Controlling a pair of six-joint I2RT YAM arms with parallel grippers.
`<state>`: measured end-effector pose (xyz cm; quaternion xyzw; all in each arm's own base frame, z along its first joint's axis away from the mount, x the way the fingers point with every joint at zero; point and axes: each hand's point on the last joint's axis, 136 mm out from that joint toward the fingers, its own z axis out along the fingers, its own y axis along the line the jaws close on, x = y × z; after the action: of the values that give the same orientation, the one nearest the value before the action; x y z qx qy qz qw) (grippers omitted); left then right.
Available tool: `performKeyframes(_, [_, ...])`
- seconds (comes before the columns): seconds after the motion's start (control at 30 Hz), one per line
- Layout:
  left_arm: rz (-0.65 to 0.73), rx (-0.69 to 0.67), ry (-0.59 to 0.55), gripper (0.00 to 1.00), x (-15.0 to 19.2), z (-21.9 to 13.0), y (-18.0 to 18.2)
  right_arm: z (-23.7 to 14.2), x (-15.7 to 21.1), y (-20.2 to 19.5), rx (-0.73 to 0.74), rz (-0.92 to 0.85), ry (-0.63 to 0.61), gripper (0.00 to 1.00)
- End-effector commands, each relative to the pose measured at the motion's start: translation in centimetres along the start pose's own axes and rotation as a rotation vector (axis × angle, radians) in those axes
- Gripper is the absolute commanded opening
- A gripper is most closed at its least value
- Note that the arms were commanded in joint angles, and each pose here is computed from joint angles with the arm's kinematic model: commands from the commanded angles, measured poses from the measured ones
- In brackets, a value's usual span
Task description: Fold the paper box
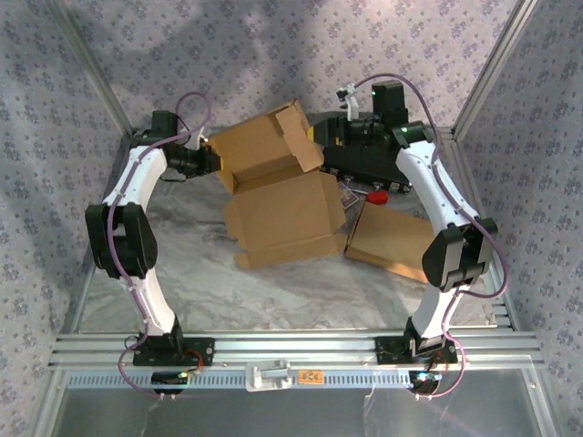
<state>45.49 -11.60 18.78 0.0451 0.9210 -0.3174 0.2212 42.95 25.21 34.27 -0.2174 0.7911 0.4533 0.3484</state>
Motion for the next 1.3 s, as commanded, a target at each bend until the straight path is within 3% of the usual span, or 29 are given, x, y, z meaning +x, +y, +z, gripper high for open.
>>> performKeyframes(0.0, [0.006,0.008,-0.001,0.00,-0.6,-0.3,-0.9,-0.9,-1.1,0.7,0.075,-0.083,-0.027,0.57])
performKeyframes(0.43, [0.002,-0.021,0.003,0.00,-0.5,-0.3,-0.6,-1.0,-1.3,2.4,0.083,-0.140,-0.038,0.59])
performKeyframes(0.63, [0.008,-0.022,0.005,0.00,-0.6,-0.4,-0.8,0.3,-0.3,1.1,0.160,-0.151,0.028,0.58])
performKeyframes(0.87, [0.018,-0.040,0.009,0.00,-0.5,-0.4,-1.0,2.3,0.1,-0.9,0.369,-0.209,0.072,0.55])
performKeyframes(1.1, [0.021,-0.054,0.013,0.00,-0.4,-0.4,-1.1,3.5,0.9,-3.0,0.695,-0.322,0.132,0.55])
performKeyframes(1.27, [0.022,-0.062,0.017,0.00,-0.2,-0.4,-1.1,3.6,0.8,-3.9,0.887,-0.383,0.164,0.47])
